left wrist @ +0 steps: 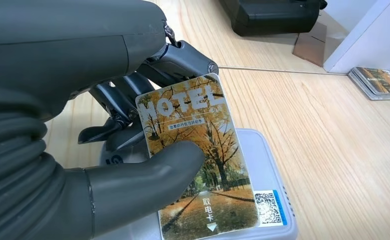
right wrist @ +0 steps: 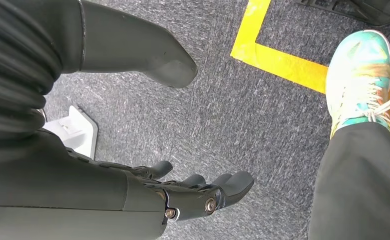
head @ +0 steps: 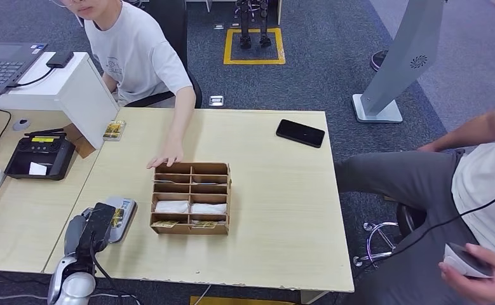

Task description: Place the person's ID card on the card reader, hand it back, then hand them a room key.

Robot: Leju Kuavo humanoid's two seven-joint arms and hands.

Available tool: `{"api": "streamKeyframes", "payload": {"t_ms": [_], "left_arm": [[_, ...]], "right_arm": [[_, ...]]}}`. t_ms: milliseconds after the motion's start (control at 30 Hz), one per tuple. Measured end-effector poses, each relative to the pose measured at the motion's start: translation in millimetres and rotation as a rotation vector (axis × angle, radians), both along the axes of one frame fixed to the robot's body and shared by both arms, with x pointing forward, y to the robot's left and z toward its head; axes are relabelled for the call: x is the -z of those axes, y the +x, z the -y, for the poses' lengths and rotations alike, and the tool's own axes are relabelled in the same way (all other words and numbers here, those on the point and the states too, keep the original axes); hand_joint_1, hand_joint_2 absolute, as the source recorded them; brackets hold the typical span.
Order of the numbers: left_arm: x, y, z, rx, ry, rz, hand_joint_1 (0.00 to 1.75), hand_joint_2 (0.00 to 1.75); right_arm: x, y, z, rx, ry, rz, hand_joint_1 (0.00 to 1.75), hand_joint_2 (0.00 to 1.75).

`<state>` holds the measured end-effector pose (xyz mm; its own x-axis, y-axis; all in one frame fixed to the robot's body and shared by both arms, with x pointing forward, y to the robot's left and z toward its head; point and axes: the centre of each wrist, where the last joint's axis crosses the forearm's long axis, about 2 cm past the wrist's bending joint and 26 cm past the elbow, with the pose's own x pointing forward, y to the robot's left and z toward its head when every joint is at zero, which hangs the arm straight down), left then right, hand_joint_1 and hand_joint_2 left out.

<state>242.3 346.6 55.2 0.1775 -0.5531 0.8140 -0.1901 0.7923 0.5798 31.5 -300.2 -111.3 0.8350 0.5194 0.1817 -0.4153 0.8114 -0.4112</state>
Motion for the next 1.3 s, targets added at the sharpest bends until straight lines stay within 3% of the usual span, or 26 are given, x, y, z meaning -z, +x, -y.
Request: {"api": "streamKeyframes", "payload": {"t_ms": [167, 367, 533, 767, 933, 1100, 1233, 1300], "left_arm": [[-3.1, 0.3, 6.1, 0.036, -0.187, 0.202, 1.75, 1.75], [-35.9, 21.6, 2.2, -0.033, -0.184, 0.492, 1.75, 1.75], [-71.0, 46.2, -8.9, -0.083, -0.026, 0.675, 1.75, 1.75], [-114.8, 77.2, -23.8, -0.124, 0.277, 0.786, 1.75, 1.75], [-126.2, 90.5, -34.6, -0.103, 0.663, 0.826, 1.75, 1.75], [-123.9, 95.2, -43.9, -0.069, 0.786, 0.812, 1.75, 1.75], [-118.9, 95.2, -48.2, -0.065, 0.8, 0.796, 0.0, 1.75], [-116.0, 95.3, -48.8, -0.066, 0.788, 0.789, 0.0, 1.75]], "right_arm": [[0.0, 0.5, -0.3, -0.01, 0.0, 0.002, 0.0, 1.75], [-0.2, 2.2, -1.2, -0.037, 0.003, 0.002, 0.0, 1.75], [-0.4, 5.1, -2.1, -0.066, 0.01, 0.004, 0.0, 1.75], [-0.7, 9.3, -3.6, -0.108, 0.016, 0.001, 0.0, 1.75], [-1.2, 13.5, -4.5, -0.146, 0.021, 0.016, 0.0, 1.75], [-1.4, 15.2, -4.7, -0.161, 0.019, 0.019, 0.0, 1.75], [-1.3, 15.4, -4.3, -0.167, 0.017, 0.01, 0.0, 1.75], [-1.3, 15.4, -3.8, -0.168, 0.018, 0.006, 0.0, 1.75]]}}
